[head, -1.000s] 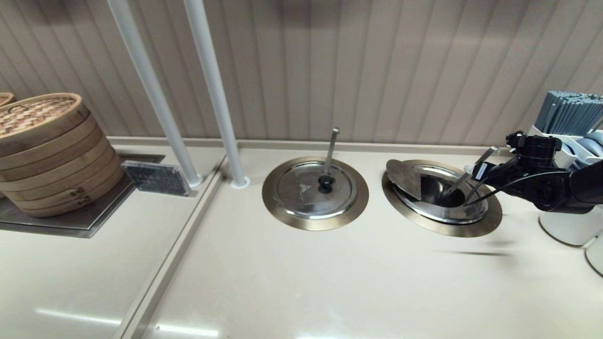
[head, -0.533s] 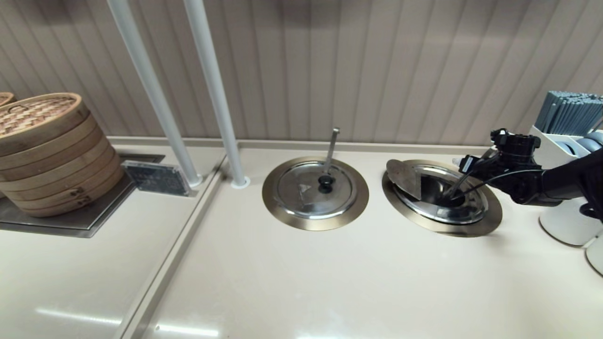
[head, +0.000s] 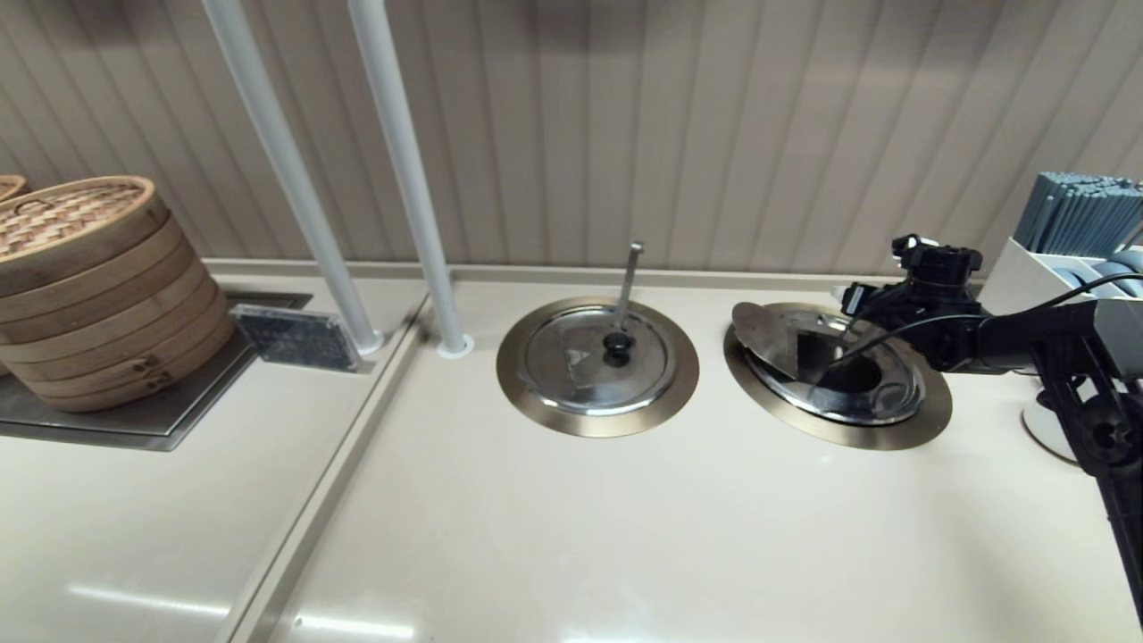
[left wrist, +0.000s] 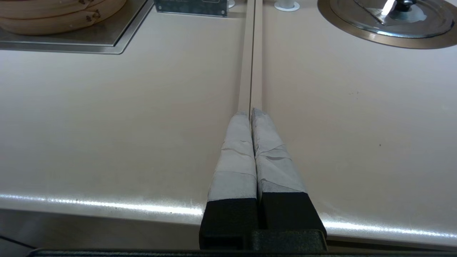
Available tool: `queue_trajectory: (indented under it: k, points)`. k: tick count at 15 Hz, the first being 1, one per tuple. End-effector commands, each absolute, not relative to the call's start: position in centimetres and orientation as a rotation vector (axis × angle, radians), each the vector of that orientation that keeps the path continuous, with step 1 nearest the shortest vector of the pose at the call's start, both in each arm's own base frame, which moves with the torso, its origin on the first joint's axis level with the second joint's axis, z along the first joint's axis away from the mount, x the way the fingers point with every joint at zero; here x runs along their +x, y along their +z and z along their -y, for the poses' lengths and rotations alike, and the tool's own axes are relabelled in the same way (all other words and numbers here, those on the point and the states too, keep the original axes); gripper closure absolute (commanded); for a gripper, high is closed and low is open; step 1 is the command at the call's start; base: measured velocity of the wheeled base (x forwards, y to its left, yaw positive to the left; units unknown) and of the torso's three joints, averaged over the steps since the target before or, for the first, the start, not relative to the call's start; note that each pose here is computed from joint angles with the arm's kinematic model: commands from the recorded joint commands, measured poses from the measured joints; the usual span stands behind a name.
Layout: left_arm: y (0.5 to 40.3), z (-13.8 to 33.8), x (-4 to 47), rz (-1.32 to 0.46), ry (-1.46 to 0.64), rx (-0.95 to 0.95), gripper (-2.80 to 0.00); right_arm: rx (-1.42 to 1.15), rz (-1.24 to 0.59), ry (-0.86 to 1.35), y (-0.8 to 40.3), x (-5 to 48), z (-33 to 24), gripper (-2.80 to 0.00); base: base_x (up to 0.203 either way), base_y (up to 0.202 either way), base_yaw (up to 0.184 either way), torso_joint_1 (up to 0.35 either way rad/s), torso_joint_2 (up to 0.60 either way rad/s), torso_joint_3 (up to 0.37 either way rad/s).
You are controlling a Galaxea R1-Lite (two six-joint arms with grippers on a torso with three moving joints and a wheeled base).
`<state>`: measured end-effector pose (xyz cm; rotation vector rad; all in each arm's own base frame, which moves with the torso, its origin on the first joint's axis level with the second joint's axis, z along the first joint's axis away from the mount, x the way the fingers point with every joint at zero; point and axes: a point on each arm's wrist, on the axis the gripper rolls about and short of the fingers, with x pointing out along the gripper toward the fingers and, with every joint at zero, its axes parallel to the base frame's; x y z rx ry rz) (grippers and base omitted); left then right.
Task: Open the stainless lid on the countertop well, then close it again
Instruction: Stir with a spoon
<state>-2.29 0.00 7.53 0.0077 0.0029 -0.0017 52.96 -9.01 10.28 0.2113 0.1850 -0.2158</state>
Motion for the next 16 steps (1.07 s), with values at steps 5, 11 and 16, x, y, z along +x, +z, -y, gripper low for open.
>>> queue_trajectory:
  k: [5, 11, 16]
  points:
    - [7.6, 0.0, -2.3, -0.002, -0.002, 0.008, 0.0, 0.185, -0.194, -0.18, 9.7, 53.6, 7.0, -2.8, 0.0, 0.0, 0.0, 0.0, 0.0, 0.0]
    - [7.5, 0.0, -2.3, -0.003, -0.002, 0.008, 0.0, 0.186, -0.178, -0.182, 10.6, 53.4, 7.1, 0.0, 0.0, 0.0, 0.0, 0.0, 0.0, 0.0]
    - [7.5, 0.0, -2.3, -0.003, -0.002, 0.008, 0.0, 0.186, -0.199, -0.209, 12.1, 51.7, 6.2, 0.0, 0.0, 0.0, 0.0, 0.0, 0.0, 0.0]
